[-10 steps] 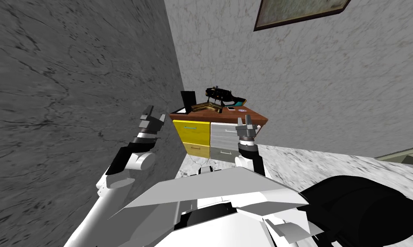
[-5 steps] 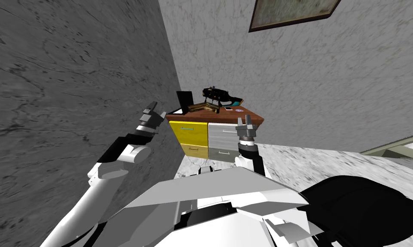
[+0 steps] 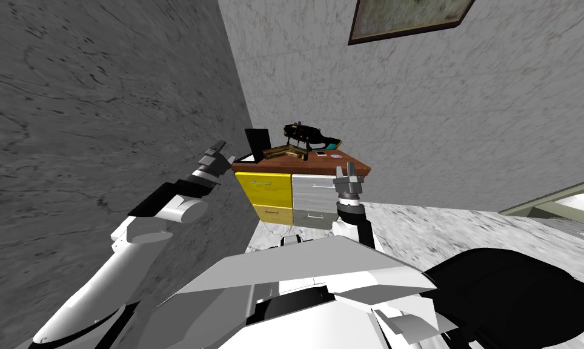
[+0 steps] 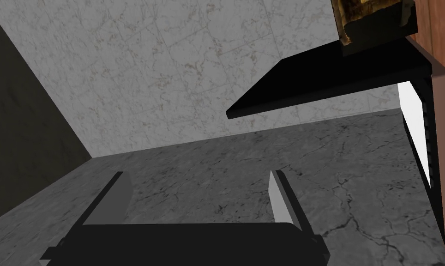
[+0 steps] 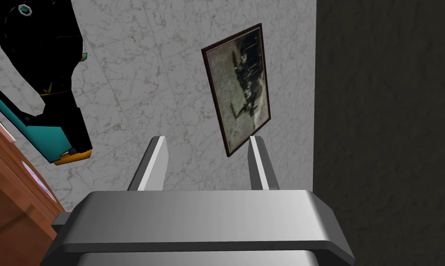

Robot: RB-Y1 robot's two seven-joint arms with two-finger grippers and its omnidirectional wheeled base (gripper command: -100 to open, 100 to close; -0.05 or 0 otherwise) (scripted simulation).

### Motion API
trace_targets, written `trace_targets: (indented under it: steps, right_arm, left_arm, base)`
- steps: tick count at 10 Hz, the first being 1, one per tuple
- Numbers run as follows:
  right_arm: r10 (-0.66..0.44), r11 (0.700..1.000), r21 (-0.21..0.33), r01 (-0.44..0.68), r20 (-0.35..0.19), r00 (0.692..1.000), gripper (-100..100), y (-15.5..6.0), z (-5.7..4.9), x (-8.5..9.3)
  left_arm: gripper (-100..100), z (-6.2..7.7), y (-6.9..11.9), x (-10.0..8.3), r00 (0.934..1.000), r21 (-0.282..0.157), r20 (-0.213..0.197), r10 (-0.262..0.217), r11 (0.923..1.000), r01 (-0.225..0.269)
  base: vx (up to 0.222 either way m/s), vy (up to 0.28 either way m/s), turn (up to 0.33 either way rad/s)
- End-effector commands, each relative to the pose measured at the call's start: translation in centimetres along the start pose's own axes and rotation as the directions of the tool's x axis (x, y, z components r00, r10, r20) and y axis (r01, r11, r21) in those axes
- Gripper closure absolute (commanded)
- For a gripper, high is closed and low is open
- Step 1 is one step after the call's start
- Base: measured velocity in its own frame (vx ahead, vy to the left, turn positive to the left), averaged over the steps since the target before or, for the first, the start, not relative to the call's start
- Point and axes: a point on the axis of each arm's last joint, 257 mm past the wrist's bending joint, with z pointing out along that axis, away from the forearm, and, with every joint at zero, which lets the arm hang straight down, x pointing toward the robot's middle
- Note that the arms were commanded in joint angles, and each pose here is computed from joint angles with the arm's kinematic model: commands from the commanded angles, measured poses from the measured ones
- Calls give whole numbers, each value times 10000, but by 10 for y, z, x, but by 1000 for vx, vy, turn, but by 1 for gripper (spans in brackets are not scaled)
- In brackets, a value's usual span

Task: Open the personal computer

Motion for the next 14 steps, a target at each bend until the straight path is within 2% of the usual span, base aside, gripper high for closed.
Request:
trace_targets:
  steps: [1, 5, 6, 7, 9, 10, 12, 13, 14]
  right_arm:
    - [0, 10000, 0, 0, 0, 10000, 0, 0, 0, 0]
    - [0, 10000, 0, 0, 0, 10000, 0, 0, 0, 0]
    - [0, 10000, 0, 0, 0, 10000, 0, 0, 0, 0]
    - [0, 10000, 0, 0, 0, 10000, 0, 0, 0, 0]
    - [0, 10000, 0, 0, 0, 10000, 0, 0, 0, 0]
    - [0, 10000, 0, 0, 0, 10000, 0, 0, 0, 0]
    - [0, 10000, 0, 0, 0, 10000, 0, 0, 0, 0]
    - [0, 10000, 0, 0, 0, 10000, 0, 0, 0, 0]
    - [0, 10000, 0, 0, 0, 10000, 0, 0, 0, 0]
  left_arm:
    - [-100, 12, 4, -11, 9991, -554, -306, 287, 9980, -304]
    - [-100, 23, 9, -23, 9940, -1309, -707, 832, 9871, -920]
    - [-100, 27, 12, -30, 9923, -1619, -804, 946, 9810, -1066]
    - [-100, 27, 11, -30, 9913, -1628, -835, 1015, 9800, -1140]
    - [-100, 33, 15, -45, 9873, -2234, -995, 1242, 9641, -1438]
    - [-100, 34, 14, -46, 9852, -2255, -1044, 1357, 9616, -1563]
    - [-100, 37, 18, -61, 9809, -2843, -1154, 1565, 9410, -1836]
    - [-100, 38, 17, -62, 9789, -2853, -1191, 1661, 9386, -1940]
    - [-100, 39, 17, -70, 9758, -3136, -1243, 1797, 9259, -2105]
  base:
    - [41, -47, -95]
    - [35, -33, -46]
    - [43, -31, -44]
    - [32, -21, -25]
    - [38, -26, -56]
    - [37, -34, -21]
    - [46, -38, -48]
    - [39, -31, -23]
    - [33, -22, -29]
